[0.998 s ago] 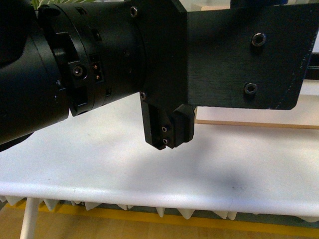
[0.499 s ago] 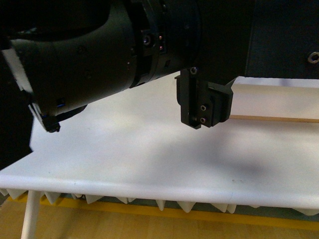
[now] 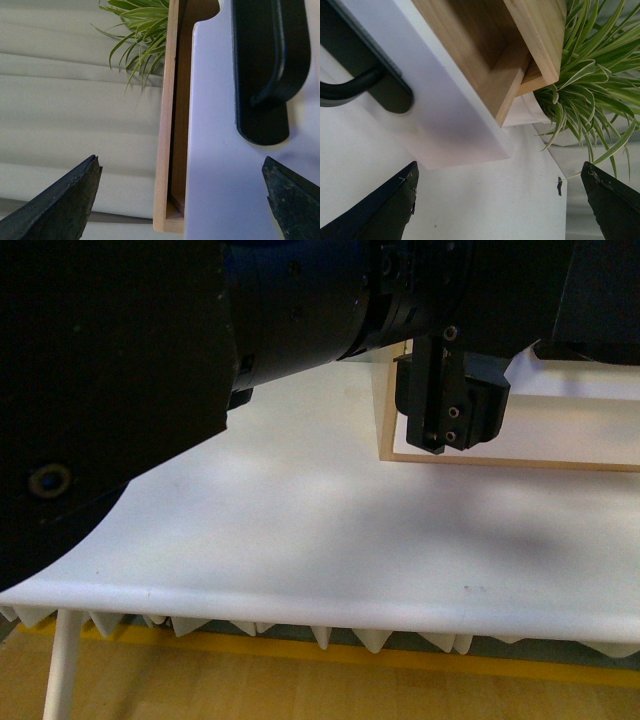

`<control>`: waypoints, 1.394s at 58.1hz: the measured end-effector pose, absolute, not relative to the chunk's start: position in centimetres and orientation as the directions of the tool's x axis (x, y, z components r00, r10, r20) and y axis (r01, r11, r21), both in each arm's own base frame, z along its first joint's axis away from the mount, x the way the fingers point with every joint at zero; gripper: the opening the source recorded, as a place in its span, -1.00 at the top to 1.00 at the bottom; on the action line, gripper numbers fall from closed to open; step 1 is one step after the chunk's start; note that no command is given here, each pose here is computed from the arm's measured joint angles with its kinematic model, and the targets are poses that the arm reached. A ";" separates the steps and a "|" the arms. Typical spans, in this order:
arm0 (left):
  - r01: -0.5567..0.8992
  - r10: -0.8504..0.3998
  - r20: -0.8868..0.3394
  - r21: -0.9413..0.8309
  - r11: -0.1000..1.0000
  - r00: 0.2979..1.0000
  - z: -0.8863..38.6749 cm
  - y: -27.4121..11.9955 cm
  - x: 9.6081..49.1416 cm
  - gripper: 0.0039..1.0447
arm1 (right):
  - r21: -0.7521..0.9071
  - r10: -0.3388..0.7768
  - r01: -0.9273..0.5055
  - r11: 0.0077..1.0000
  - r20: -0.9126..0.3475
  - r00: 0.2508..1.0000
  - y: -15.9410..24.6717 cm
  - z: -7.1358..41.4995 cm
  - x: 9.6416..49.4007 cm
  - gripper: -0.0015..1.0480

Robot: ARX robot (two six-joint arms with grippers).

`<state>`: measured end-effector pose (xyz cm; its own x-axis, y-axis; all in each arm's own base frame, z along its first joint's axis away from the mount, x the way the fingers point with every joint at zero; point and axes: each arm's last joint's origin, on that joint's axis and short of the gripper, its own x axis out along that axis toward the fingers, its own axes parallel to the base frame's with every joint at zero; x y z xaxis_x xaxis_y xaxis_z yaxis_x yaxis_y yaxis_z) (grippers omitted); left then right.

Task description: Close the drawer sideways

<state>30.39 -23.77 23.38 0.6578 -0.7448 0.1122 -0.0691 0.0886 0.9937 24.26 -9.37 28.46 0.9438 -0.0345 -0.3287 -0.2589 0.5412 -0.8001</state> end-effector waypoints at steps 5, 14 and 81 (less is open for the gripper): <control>-0.066 -0.749 0.106 0.994 0.083 0.654 23.4 -24.0 30.9 -0.88 | -0.801 -0.042 -0.257 0.541 -0.330 0.943 -9.7 28.5 25.1 -0.82; -0.067 -0.747 0.106 0.994 0.082 0.656 23.6 -24.7 32.3 -0.88 | -0.810 -0.051 -0.245 0.533 -0.319 0.946 -10.2 28.5 27.2 -0.82; -0.076 -0.686 0.101 0.995 0.067 0.720 22.7 -26.3 39.4 -0.88 | -0.777 -0.067 -0.124 0.617 -0.209 0.975 -11.3 27.1 36.3 -0.82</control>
<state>39.44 -26.34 22.73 0.7203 -0.6863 0.1013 -0.0760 0.0671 0.9948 36.27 -11.30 27.12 0.9755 -0.0675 -0.2094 -0.1241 0.6171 -0.7770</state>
